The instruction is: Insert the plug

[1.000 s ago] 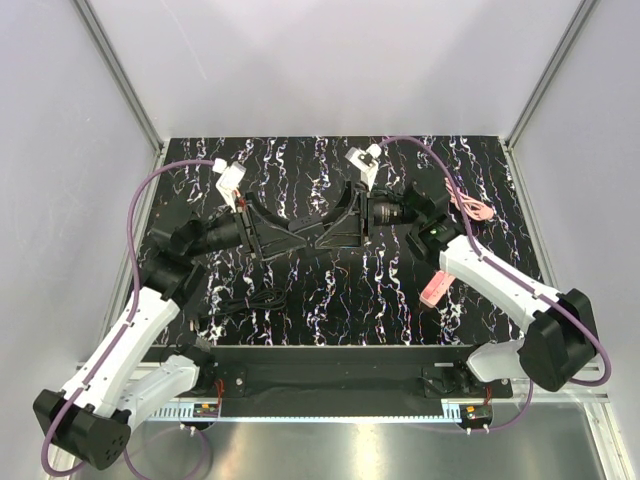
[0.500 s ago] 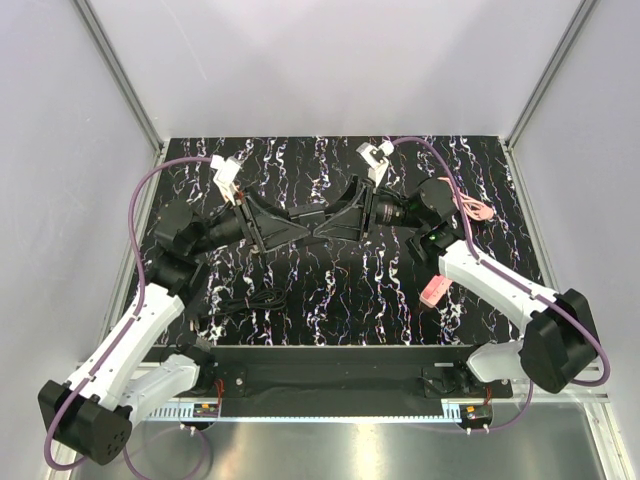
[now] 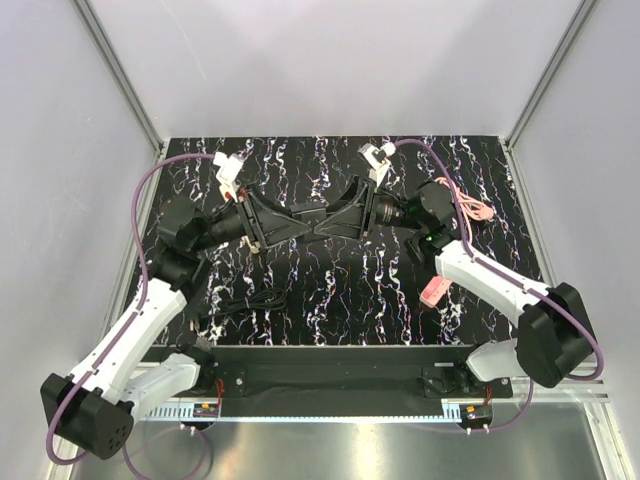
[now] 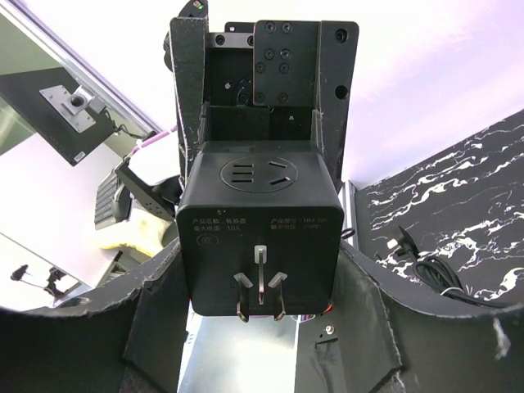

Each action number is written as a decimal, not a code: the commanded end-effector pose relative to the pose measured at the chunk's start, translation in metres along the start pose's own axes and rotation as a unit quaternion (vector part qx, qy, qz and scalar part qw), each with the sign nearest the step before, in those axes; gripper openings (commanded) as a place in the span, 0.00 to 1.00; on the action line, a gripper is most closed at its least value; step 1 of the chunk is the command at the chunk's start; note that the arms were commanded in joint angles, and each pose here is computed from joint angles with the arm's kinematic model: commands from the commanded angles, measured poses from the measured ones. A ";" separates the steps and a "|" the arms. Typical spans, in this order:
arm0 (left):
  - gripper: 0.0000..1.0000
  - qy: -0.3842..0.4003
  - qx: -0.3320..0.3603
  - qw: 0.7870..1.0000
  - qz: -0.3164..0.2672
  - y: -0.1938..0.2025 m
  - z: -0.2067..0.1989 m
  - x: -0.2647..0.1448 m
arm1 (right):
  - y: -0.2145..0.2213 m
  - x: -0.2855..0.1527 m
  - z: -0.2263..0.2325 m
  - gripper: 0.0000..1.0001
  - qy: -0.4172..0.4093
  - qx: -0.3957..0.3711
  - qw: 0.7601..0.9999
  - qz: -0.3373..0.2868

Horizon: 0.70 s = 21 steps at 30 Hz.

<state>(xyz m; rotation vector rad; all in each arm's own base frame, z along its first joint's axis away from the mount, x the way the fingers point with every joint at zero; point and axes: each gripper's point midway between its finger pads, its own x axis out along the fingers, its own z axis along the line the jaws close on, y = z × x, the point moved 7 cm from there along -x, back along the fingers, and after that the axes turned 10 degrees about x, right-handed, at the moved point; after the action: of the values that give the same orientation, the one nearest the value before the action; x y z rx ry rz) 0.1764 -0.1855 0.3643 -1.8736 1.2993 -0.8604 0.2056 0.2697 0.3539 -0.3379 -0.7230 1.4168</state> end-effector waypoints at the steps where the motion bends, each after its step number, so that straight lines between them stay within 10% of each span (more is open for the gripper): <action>1: 0.17 0.039 0.032 0.999 -0.008 -0.014 -0.014 0.003 | -0.001 0.003 0.010 0.04 -0.032 -0.022 0.999 -0.005; 2: 0.00 0.032 0.030 0.999 -0.009 -0.014 -0.012 0.003 | -0.001 0.002 0.009 0.24 -0.029 -0.019 0.999 -0.006; 9: 0.00 -0.159 0.165 0.973 0.041 -0.031 0.017 -0.011 | -0.007 -0.034 0.004 0.99 0.037 0.007 0.999 -0.034; 15: 0.00 -0.270 0.212 0.933 0.104 -0.048 0.046 -0.028 | 0.014 -0.060 0.025 1.00 0.104 -0.022 0.994 -0.022; 21: 0.00 -0.430 0.341 0.810 0.210 -0.077 0.101 -0.061 | 0.036 -0.078 0.043 1.00 0.118 -0.039 0.992 -0.026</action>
<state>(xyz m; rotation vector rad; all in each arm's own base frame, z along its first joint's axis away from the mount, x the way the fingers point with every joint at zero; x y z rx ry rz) 0.2590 -0.1267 0.3624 -1.3385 0.8074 -0.2773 0.1526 0.1937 0.3654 -0.5055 -0.6704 1.2712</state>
